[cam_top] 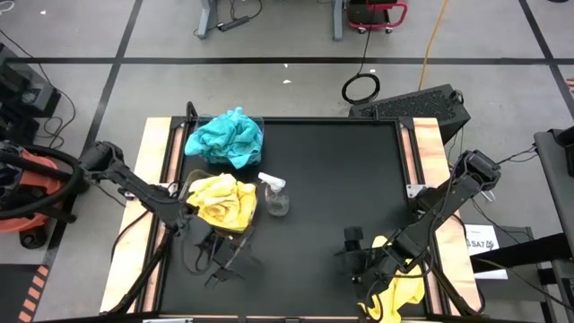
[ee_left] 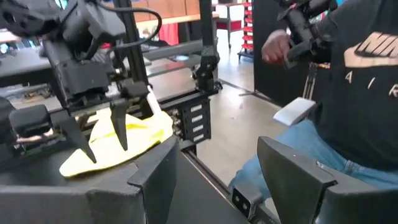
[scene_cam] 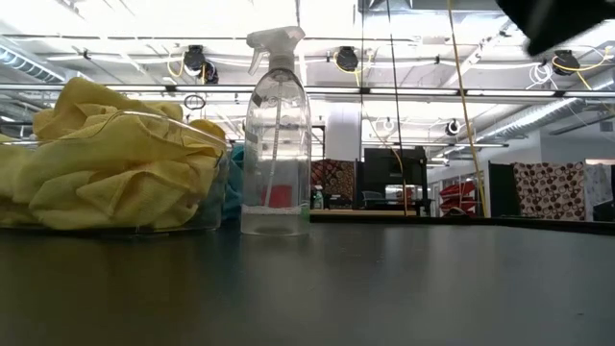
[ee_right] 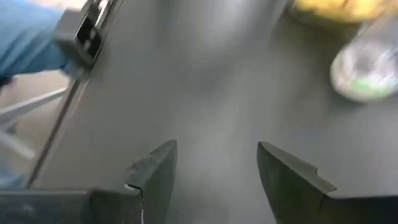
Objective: Sort microfiber towel by color & place in baskets
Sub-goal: Put the yellow microfiber cloth into the bottom transparent bin
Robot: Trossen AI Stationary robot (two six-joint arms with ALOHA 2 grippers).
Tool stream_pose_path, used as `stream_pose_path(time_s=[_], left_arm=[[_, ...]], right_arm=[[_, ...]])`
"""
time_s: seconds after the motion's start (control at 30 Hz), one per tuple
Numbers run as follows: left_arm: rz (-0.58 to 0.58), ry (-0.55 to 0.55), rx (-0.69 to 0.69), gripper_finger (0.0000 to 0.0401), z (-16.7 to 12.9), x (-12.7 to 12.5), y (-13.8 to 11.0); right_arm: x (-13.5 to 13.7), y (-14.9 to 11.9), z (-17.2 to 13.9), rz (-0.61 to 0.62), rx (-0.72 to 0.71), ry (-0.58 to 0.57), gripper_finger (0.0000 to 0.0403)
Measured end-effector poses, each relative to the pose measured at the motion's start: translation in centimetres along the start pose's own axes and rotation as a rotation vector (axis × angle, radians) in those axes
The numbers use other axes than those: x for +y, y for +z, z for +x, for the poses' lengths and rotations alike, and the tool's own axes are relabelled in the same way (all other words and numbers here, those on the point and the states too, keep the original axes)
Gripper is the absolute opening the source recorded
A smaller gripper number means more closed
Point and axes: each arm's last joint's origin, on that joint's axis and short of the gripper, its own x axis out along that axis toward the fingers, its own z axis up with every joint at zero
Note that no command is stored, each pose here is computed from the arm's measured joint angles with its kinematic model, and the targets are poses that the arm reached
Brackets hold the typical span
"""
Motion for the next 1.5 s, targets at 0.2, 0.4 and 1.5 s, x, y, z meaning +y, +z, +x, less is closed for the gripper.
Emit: stream_pose_path(time_s=[0.2, 0.4, 1.5], left_arm=[[-0.003, 0.001, 0.027, 0.0226, 2.0, -0.1, -2.1], [-0.005, 0.007, 0.058, 0.0226, 3.8, 0.0, -4.5], [-0.008, 0.095, 0.046, 0.0226, 5.0, 1.2, -6.4]], right_arm=[[1.2, -2.2, -1.0, 0.136, 0.180, 0.051, 0.0215], [2.9, -4.6, -2.6, 0.252, 0.323, 0.060, 0.0215], [5.8, -14.7, -0.7, 0.476, 0.485, -0.034, 0.0047]])
